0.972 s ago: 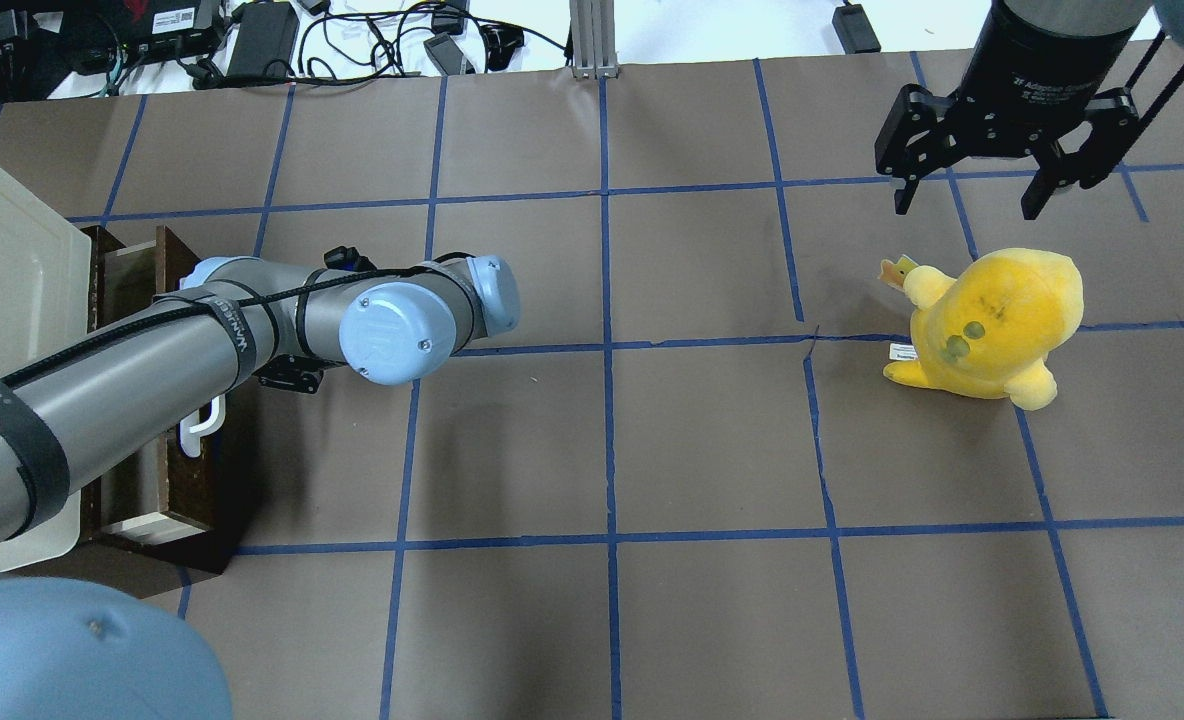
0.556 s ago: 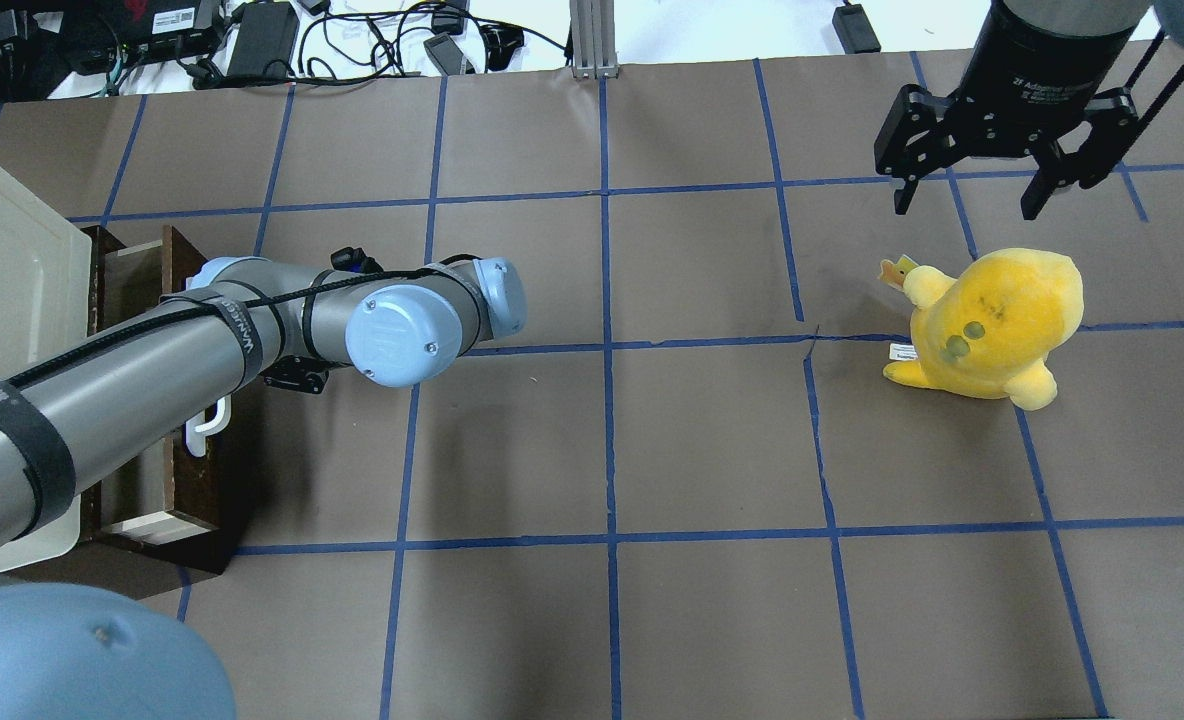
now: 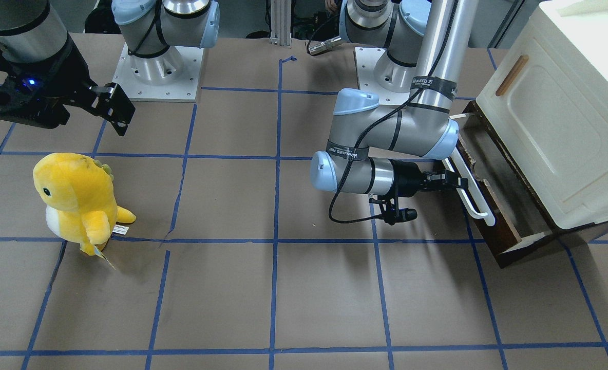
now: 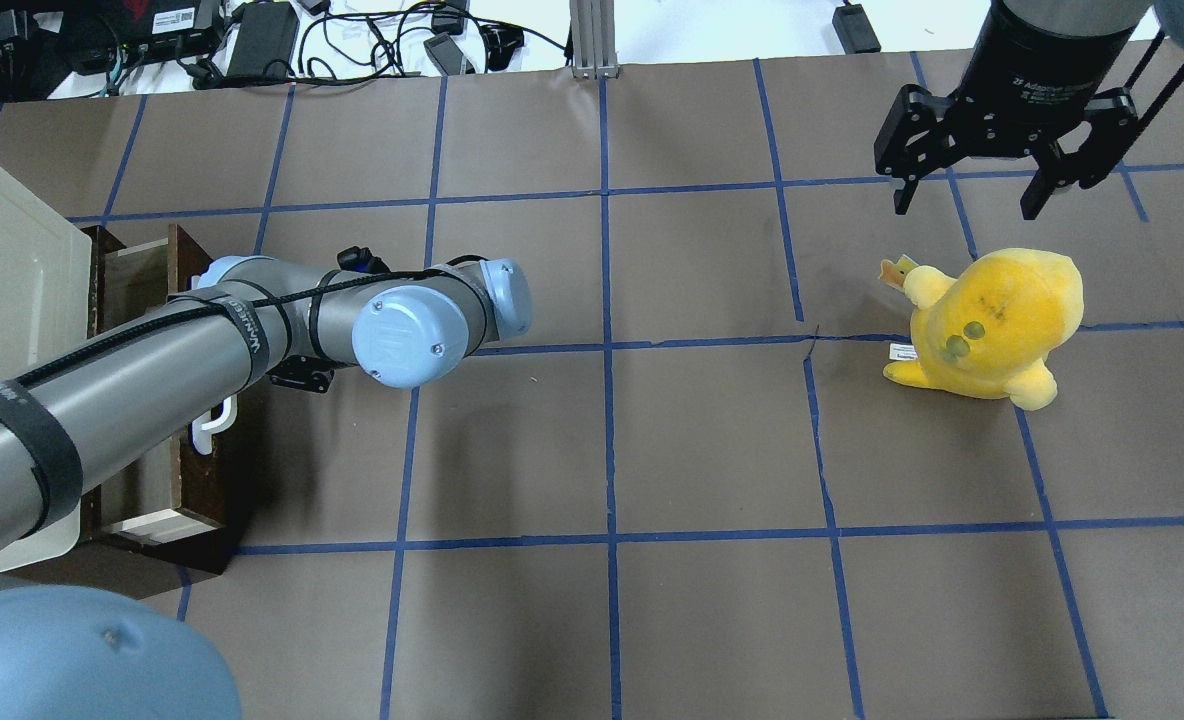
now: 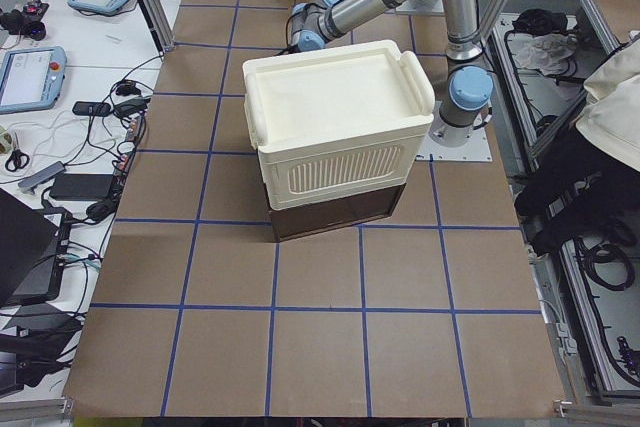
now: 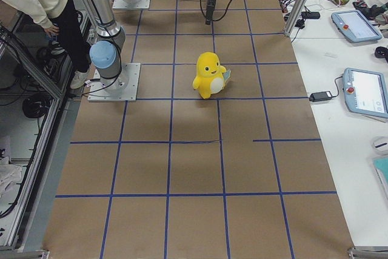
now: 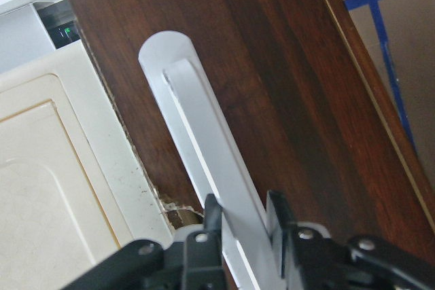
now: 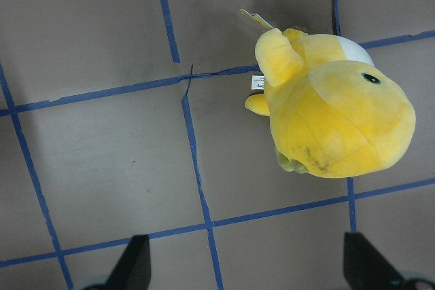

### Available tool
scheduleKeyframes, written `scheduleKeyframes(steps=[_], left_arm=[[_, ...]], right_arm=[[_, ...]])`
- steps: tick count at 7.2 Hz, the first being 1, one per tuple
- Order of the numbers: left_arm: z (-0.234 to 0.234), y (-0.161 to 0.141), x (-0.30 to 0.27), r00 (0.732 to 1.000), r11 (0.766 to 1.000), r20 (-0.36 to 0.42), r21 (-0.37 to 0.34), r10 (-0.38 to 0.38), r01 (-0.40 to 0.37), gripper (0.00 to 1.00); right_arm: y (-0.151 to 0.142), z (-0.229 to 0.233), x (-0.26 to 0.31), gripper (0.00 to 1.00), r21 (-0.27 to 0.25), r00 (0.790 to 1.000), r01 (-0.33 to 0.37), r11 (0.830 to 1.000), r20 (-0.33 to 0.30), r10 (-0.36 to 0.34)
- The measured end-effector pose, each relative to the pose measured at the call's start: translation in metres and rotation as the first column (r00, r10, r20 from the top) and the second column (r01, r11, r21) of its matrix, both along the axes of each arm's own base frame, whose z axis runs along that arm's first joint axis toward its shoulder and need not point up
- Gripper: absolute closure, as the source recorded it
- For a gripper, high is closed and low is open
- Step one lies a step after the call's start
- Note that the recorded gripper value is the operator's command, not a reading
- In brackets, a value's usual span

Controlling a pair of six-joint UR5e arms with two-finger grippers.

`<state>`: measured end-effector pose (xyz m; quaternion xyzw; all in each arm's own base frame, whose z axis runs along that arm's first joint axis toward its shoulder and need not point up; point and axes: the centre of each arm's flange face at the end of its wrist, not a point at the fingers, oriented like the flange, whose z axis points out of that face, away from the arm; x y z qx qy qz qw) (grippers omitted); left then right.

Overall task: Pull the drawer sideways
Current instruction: 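Pull the handle with the left gripper, sliding the drawer out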

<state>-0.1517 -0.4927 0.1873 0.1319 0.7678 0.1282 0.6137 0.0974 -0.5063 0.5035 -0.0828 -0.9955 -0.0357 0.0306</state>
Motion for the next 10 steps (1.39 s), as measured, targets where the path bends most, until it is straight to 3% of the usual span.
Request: scheduleKeyframes(steps=[10], left_arm=[[0.0,-0.003,-0.035,0.999,0.999,-0.013,-0.009,-0.051,0.051,0.77]], right_arm=[[0.0,0.0,0.0,0.0,0.0,1.0,0.0,1.0,0.0,0.0]])
